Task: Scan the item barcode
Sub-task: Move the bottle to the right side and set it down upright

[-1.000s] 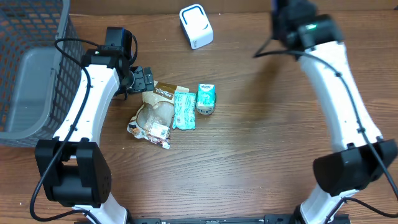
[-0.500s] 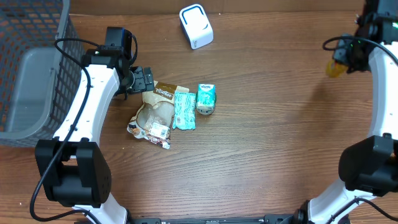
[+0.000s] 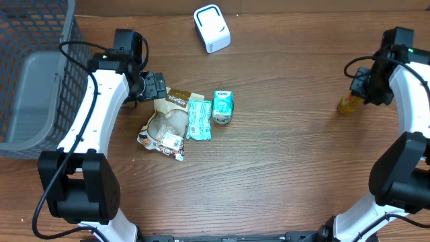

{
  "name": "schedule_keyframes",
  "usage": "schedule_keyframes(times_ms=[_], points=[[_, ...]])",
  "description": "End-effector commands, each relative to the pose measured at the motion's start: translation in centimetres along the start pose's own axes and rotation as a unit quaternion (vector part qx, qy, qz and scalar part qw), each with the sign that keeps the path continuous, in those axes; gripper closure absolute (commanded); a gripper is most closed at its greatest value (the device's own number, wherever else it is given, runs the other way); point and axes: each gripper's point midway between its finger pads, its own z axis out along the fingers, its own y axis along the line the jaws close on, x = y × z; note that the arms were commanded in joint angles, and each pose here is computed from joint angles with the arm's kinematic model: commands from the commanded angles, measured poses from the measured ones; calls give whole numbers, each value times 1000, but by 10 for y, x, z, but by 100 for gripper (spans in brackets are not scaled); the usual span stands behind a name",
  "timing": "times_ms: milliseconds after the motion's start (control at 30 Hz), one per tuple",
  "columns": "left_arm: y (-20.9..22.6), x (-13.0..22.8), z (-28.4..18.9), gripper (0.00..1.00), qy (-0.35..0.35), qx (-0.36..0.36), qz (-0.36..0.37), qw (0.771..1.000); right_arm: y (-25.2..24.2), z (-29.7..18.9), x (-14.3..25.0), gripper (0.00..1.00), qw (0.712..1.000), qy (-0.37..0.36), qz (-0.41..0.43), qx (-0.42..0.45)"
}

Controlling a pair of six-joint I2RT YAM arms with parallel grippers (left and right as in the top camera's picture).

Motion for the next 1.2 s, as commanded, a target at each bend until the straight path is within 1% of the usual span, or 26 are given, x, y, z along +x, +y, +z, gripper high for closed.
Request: schedule_keyframes(times_ms=[0, 100, 167, 333, 400, 500, 600, 933, 1100, 1167], points=[[0, -5, -6, 0, -10, 0, -2, 1000, 1, -4, 1, 76, 1000, -6, 3, -5], [0, -5, -6, 0, -10, 0, -2, 1000, 1, 1, 6, 75, 1000, 2, 2, -3], [0, -5, -6, 0, -10, 0, -2, 1000, 1, 4, 8, 73, 1000, 3, 2, -3], [0, -5, -6, 0, -10, 0, -2, 1000, 0, 5, 8, 59, 1000, 4, 2, -3], [0, -5, -6, 0, -10, 0, -2, 1000, 1, 5, 8, 48, 1000, 3, 2, -3], [0, -5, -6, 0, -10, 0, -2, 1000, 0, 5, 9, 27, 1000, 4, 2, -2], [0, -5, -6, 0, -10, 0, -2, 1000, 1, 5, 6, 10, 1000, -2, 2, -3], [0, -5, -6, 0, -10, 0, -2, 1000, 3, -3, -42, 7, 995, -98, 5, -5], [0, -5, -6, 0, -10, 0, -2, 1000, 10, -31, -66, 7, 990, -139, 5, -15], [0, -5, -6, 0, -10, 0, -2, 1000, 18, -46, -72, 8, 989, -147, 2, -33]])
